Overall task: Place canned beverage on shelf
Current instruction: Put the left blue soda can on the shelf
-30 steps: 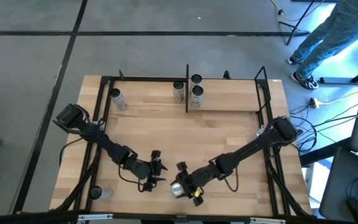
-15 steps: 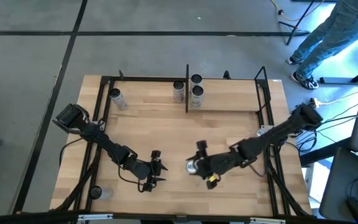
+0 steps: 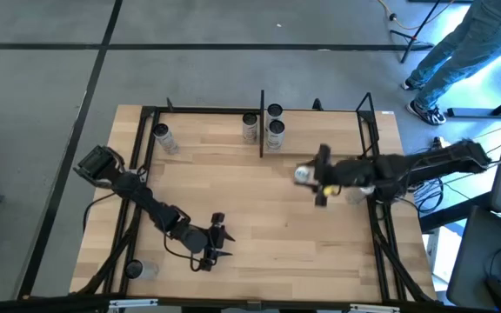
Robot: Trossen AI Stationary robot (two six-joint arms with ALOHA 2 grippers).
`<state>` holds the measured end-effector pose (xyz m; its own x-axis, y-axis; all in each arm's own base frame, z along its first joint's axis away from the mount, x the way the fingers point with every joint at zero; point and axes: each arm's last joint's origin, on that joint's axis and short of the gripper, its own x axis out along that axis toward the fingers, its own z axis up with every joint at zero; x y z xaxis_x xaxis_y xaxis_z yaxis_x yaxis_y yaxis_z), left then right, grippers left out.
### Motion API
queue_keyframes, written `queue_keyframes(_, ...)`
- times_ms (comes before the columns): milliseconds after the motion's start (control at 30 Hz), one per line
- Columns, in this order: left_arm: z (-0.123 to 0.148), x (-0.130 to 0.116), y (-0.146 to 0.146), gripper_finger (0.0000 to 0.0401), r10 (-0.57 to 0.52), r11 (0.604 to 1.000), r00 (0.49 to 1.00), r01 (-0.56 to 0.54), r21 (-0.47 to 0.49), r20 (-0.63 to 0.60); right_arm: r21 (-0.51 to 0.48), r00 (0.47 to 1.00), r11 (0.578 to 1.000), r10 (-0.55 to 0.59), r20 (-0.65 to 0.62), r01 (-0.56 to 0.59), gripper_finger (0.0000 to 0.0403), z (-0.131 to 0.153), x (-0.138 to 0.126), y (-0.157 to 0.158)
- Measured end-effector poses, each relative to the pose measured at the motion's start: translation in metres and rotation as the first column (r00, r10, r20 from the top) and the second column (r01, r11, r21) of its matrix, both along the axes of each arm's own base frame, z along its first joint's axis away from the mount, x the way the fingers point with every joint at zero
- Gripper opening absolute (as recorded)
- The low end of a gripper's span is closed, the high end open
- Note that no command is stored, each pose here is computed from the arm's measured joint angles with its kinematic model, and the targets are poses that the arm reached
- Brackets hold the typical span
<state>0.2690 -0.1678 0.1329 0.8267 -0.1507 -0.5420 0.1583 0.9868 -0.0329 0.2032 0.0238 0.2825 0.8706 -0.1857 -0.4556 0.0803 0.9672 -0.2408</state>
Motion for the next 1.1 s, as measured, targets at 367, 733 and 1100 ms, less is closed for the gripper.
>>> queue_keyframes(367, 0.011, 0.008, 0.002, 0.0194, 0.080, 0.995, 0.989, -0.073, -0.063, 0.121, -0.042, 0.995, 0.997, -0.062, 0.084, 0.066, 0.0196, -0.005, -0.014, -0.109)
queue_keyframes(733, 0.015, 0.034, 0.048, 0.0194, 0.198, 0.977, 0.969, -0.182, -0.114, 0.147, 0.059, 0.989, 0.997, -0.053, 0.136, 0.045, 0.0196, -0.045, -0.019, -0.208)
queue_keyframes(1100, 0.020, 0.045, 0.072, 0.0194, 0.173, 0.976, 0.969, -0.144, -0.165, 0.177, 0.160, 0.996, 0.987, 0.011, 0.089, -0.025, 0.0196, -0.050, 0.005, -0.246)
